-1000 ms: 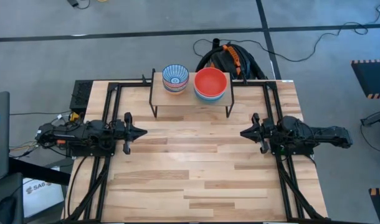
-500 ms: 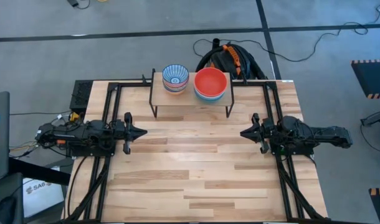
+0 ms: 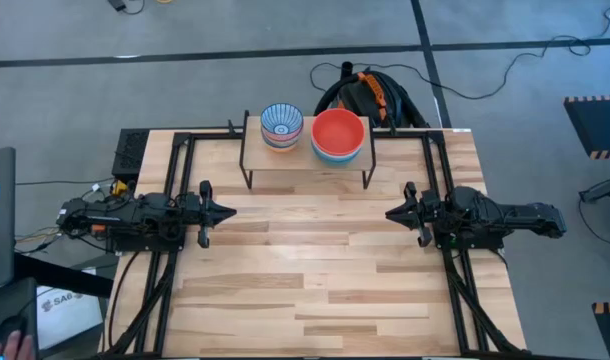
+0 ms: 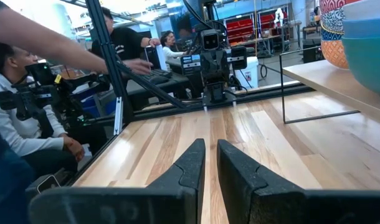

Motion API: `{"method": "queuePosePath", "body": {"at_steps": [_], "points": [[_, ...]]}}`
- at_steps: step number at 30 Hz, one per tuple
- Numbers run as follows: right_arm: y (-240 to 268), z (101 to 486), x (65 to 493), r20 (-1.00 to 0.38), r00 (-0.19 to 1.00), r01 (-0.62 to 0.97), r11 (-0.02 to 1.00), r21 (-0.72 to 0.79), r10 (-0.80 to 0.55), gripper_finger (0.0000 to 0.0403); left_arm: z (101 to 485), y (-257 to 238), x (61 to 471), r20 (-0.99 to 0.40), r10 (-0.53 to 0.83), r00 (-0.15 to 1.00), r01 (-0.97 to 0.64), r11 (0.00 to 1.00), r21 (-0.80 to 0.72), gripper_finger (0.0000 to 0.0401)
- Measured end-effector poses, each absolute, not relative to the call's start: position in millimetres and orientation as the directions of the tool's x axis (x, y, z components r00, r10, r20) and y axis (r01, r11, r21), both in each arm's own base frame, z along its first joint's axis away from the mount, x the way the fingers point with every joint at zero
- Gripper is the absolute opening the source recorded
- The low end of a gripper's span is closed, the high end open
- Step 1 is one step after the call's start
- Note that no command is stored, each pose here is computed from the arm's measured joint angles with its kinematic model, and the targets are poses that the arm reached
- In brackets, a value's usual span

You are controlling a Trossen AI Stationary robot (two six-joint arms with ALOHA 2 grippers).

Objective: Place and stack bowls onto a shelf
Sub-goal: Return to Home Position

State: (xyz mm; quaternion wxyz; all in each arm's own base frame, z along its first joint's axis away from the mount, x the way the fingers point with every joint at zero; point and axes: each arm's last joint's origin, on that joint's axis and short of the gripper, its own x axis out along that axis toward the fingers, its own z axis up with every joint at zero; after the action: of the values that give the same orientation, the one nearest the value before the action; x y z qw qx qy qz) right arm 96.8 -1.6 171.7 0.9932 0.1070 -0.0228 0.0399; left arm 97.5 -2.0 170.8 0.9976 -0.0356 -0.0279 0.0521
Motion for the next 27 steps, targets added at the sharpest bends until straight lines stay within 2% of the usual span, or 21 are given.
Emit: {"method": "queuePosePath", "body": {"at_steps": [17, 27], "points": [[-1.6, 171.6, 96.8, 0.053, 0.996, -0.084, 0.974, 0.21, 0.074, 0.007, 170.8, -2.0, 97.5, 0.052, 0.106, 0.993, -0.102, 0.992, -0.074, 0.0], [-1.6, 171.6, 96.8, 0.053, 0.996, -0.084, 0.974, 0.209, 0.074, 0.007, 171.2, -0.6, 97.3, 0.055, 0.156, 0.986, -0.151, 0.986, -0.077, 0.0]]}}
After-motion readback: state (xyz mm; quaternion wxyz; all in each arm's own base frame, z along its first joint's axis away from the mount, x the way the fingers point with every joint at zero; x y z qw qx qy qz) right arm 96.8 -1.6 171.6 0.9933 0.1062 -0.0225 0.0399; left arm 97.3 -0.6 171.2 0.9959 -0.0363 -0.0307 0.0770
